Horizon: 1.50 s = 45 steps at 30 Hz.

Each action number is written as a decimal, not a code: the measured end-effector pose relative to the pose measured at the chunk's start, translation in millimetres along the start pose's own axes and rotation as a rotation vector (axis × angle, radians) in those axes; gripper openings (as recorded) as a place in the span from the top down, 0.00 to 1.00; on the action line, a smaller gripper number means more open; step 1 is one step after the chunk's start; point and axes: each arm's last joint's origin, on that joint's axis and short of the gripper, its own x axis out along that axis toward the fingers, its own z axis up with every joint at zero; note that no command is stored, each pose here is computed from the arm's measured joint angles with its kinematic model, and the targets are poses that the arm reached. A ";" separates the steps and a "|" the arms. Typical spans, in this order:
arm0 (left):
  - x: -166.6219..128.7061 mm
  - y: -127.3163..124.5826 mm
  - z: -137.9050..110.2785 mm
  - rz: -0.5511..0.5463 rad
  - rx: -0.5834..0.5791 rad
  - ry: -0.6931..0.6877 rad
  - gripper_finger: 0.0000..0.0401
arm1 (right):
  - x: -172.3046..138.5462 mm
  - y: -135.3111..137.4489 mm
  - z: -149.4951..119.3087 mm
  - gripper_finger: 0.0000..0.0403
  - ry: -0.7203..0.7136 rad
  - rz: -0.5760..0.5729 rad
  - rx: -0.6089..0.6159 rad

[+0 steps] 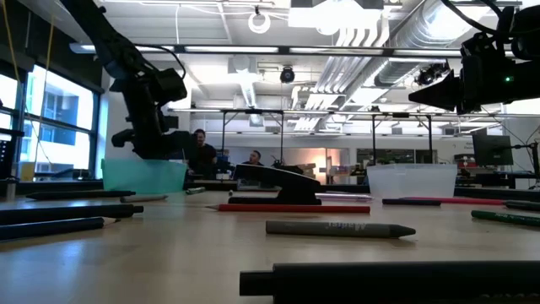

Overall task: Sort crayons/erasers/pens/pencils in bins
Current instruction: Put the red pencil into the green bin, then put the purple pen into the transparent bin

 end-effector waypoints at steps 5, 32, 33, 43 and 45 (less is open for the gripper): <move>-6.2 1.0 2.2 -0.006 0.009 -0.024 0.89 | 0.0 0.0 0.0 1.00 0.000 0.000 0.000; -121.7 -56.1 -84.6 -0.679 0.375 -0.749 1.00 | 0.0 0.0 0.0 1.00 0.000 0.000 0.000; -123.1 -57.5 -89.8 -0.714 0.373 -0.769 1.00 | 0.0 0.0 -0.1 1.00 0.001 0.001 0.000; -130.5 -65.6 -127.3 -0.953 0.390 -0.847 1.00 | 0.0 0.0 0.0 1.00 0.000 0.000 0.000; -128.9 -65.3 -135.2 -0.981 0.409 -0.872 1.00 | 0.0 0.0 0.0 1.00 0.000 0.000 0.000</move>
